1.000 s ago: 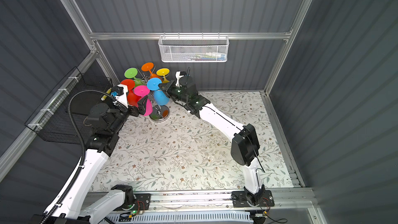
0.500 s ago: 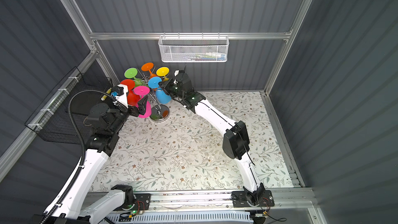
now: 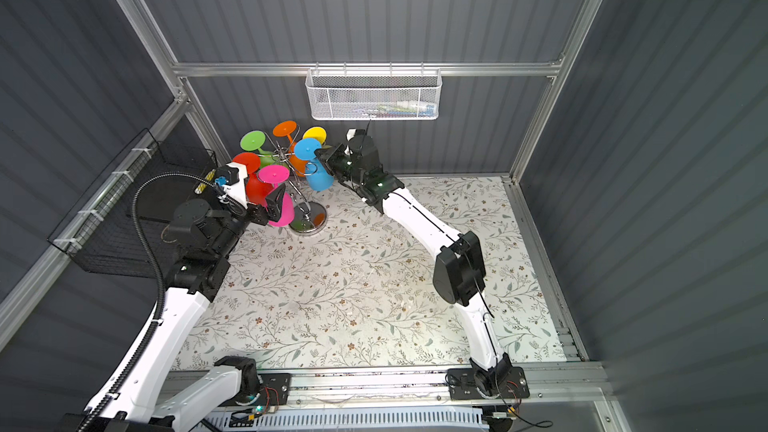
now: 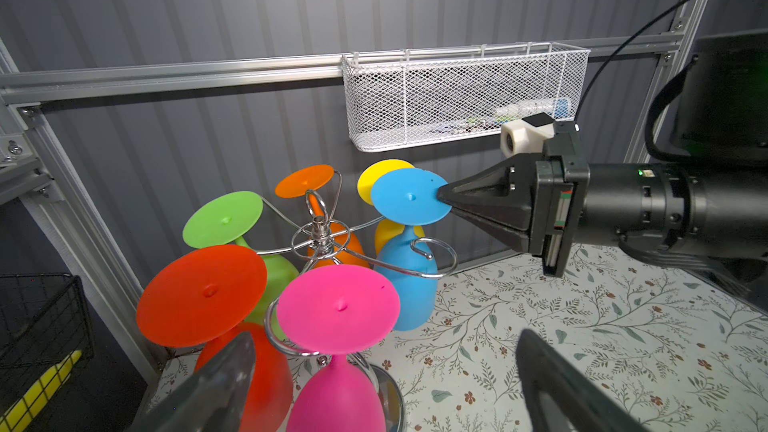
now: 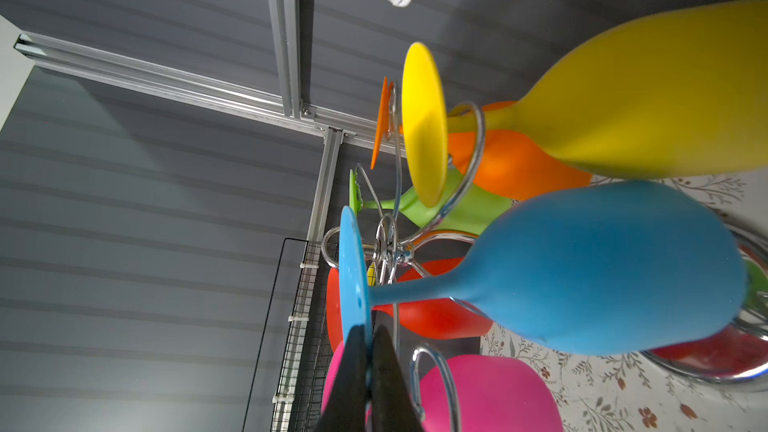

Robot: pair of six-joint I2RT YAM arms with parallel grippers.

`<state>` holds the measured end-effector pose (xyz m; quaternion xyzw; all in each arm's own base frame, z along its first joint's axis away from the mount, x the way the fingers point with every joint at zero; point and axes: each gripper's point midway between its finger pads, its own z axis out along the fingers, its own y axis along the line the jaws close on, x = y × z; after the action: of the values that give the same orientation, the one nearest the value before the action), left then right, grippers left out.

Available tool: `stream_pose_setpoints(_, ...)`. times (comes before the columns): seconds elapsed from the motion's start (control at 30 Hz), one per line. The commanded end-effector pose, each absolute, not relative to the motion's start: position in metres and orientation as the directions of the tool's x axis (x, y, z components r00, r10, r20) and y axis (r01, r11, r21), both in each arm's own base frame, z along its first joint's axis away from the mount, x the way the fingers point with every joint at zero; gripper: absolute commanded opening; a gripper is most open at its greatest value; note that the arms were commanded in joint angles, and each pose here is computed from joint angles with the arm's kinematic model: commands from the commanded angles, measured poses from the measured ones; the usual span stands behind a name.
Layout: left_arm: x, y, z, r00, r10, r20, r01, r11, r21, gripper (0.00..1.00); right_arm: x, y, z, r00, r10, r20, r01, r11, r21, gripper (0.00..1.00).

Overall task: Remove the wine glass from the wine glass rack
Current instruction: 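Close the right gripper on the blue glass foot while the left gripper waits, then pull the blue glass off the rack with the right gripper, lowering it toward the robot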

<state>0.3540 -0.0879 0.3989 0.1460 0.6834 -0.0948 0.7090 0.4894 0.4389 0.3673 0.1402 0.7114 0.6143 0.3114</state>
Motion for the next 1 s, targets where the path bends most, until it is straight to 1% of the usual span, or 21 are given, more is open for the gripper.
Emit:
stream_pose_setpoints(0.0,0.352,-0.087,0.399,0.065,0.084,-0.994,0.333,0.938,0.101,0.98,0.482,0.422,0.406,-0.746,0.614,-0.258,-0.238,0.116,0.964,0.00)
stream_pose_setpoints(0.3,0.353,-0.089,0.396,0.053,0.088,-0.995,0.338,0.936,0.101,0.97,0.471,0.388,0.401,-0.730,0.642,-0.232,-0.235,0.083,0.969,0.00)
stream_pose_setpoints(0.4,0.353,-0.094,0.393,0.045,0.095,-0.994,0.341,0.934,0.105,0.97,0.465,0.374,0.402,-0.728,0.641,-0.241,-0.246,0.083,0.966,0.00)
stream_pose_setpoints(0.63,0.347,-0.113,0.400,0.026,0.096,-0.995,0.344,0.934,0.099,0.98,0.448,0.343,0.388,-0.716,0.633,-0.295,-0.271,0.137,0.953,0.00)
stream_pose_setpoints(0.7,0.344,-0.119,0.407,0.020,0.077,-0.997,0.343,0.936,0.079,0.98,0.443,0.336,0.383,-0.715,0.620,-0.323,-0.286,0.162,0.944,0.00)
stream_pose_setpoints(0.77,0.344,-0.124,0.411,-0.002,0.050,-0.999,0.354,0.934,0.046,0.98,0.431,0.333,0.370,-0.735,0.567,-0.371,-0.309,0.207,0.928,0.00)
stream_pose_setpoints(0.9,0.346,-0.121,0.402,-0.104,-0.051,-0.993,0.328,0.941,-0.082,0.97,0.411,0.320,0.343,-0.719,0.492,-0.491,-0.373,0.322,0.870,0.00)
stream_pose_setpoints(0.97,0.345,-0.117,0.389,-0.193,-0.128,-0.973,0.287,0.941,-0.181,0.93,0.395,0.316,0.327,-0.708,0.429,-0.561,-0.419,0.385,0.823,0.00)
